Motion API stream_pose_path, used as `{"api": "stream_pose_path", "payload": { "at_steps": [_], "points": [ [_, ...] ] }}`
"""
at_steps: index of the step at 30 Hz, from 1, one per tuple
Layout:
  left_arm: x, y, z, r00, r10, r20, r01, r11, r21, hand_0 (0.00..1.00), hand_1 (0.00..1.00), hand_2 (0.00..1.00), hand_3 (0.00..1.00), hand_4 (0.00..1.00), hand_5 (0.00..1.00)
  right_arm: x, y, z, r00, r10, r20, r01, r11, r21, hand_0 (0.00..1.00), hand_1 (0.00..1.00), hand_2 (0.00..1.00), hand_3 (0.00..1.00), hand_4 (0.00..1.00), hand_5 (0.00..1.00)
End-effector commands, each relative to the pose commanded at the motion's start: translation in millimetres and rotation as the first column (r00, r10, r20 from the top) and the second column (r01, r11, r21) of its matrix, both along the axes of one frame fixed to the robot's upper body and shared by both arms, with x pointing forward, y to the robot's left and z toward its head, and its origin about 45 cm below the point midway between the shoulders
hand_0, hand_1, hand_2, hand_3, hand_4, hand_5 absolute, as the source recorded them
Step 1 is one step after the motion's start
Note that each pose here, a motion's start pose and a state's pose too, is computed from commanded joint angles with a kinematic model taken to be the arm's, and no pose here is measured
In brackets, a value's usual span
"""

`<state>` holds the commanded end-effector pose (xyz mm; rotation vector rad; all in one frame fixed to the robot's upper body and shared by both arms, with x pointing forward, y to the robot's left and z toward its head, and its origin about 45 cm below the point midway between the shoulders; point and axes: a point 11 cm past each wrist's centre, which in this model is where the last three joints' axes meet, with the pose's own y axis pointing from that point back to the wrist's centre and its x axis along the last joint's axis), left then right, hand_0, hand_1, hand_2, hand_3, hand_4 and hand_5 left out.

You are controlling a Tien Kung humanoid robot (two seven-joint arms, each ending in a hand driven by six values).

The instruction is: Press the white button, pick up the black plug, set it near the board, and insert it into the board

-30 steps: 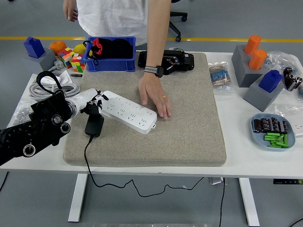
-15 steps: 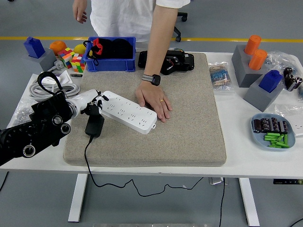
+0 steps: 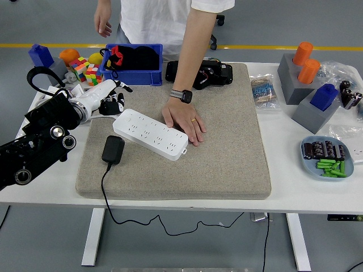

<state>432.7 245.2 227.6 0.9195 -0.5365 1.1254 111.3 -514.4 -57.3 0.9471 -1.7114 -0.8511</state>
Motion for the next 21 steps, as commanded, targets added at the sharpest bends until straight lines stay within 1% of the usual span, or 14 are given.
{"api": "stream_pose_path", "payload": {
  "at_steps": [3,4,6,7,9,10,15,16,19,21],
  "points": [
    [-7.3,-3.6,8.3,0.997,0.003,0.071,0.002,0.998,-0.063,0.179,0.284,0.404,0.737,0.521,0.002,-1.3,0.4,-0.6,1.000,0.001,-0.003,-0.001,1.000,0.000,0.622,0.598,0.598,0.588,0.664,0.411],
    [-11.8,-4.9,10.8,0.994,0.011,0.109,-0.002,0.996,-0.088,0.487,0.658,0.630,0.763,0.735,0.016,-1.6,1.0,-1.0,1.000,0.001,-0.004,-0.001,1.000,0.001,0.622,0.599,0.599,0.588,0.663,0.411],
    [-17.1,-5.5,11.7,0.989,0.031,0.144,-0.015,0.994,-0.110,0.487,0.658,0.630,0.763,0.735,0.016,-2.0,1.7,-1.5,1.000,0.003,-0.005,-0.003,1.000,0.002,0.622,0.599,0.599,0.588,0.663,0.411],
    [-21.9,-5.2,9.7,0.986,0.052,0.156,-0.032,0.992,-0.126,0.487,0.658,0.630,0.763,0.735,0.016,-2.1,2.2,-1.8,1.000,0.004,-0.006,-0.004,1.000,0.003,0.622,0.599,0.599,0.588,0.663,0.411],
    [-29.0,-4.1,4.9,0.983,0.079,0.165,-0.056,0.988,-0.142,0.487,0.658,0.630,0.763,0.735,0.016,-2.3,2.7,-2.1,1.000,0.005,-0.006,-0.005,1.000,0.004,0.622,0.599,0.599,0.588,0.663,0.411],
    [-32.3,-3.7,2.1,0.982,0.089,0.168,-0.064,0.987,-0.145,0.770,0.821,0.779,0.803,0.856,0.185,-2.4,2.9,-2.2,1.000,0.005,-0.006,-0.005,1.000,0.004,0.622,0.598,0.599,0.588,0.663,0.410],
    [-46.9,0.2,-12.3,0.976,0.132,0.176,-0.107,0.984,-0.142,0.770,0.821,0.779,0.803,0.856,0.185,-1.3,3.2,-2.0,1.000,0.009,-0.005,-0.009,1.000,0.003,0.622,0.598,0.599,0.588,0.663,0.410],
    [-49.7,1.3,-15.0,0.974,0.140,0.177,-0.115,0.983,-0.141,0.848,0.886,0.874,0.861,0.991,0.406,-0.9,3.1,-1.9,1.000,0.010,-0.004,-0.010,1.000,0.003,0.621,0.599,0.598,0.588,0.664,0.410],
    [-58.5,4.2,-22.6,0.969,0.166,0.181,-0.142,0.980,-0.138,0.848,0.886,0.874,0.861,0.991,0.406,-0.4,3.4,-1.8,1.000,0.010,-0.003,-0.010,1.000,0.003,0.621,0.599,0.598,0.588,0.664,0.410],
    [-63.9,5.4,-28.3,0.968,0.180,0.174,-0.158,0.979,-0.131,0.848,0.886,0.874,0.861,0.991,0.406,-0.7,3.4,-1.9,1.000,0.012,-0.005,-0.012,1.000,0.003,0.621,0.599,0.598,0.588,0.664,0.410]
  ]
}}
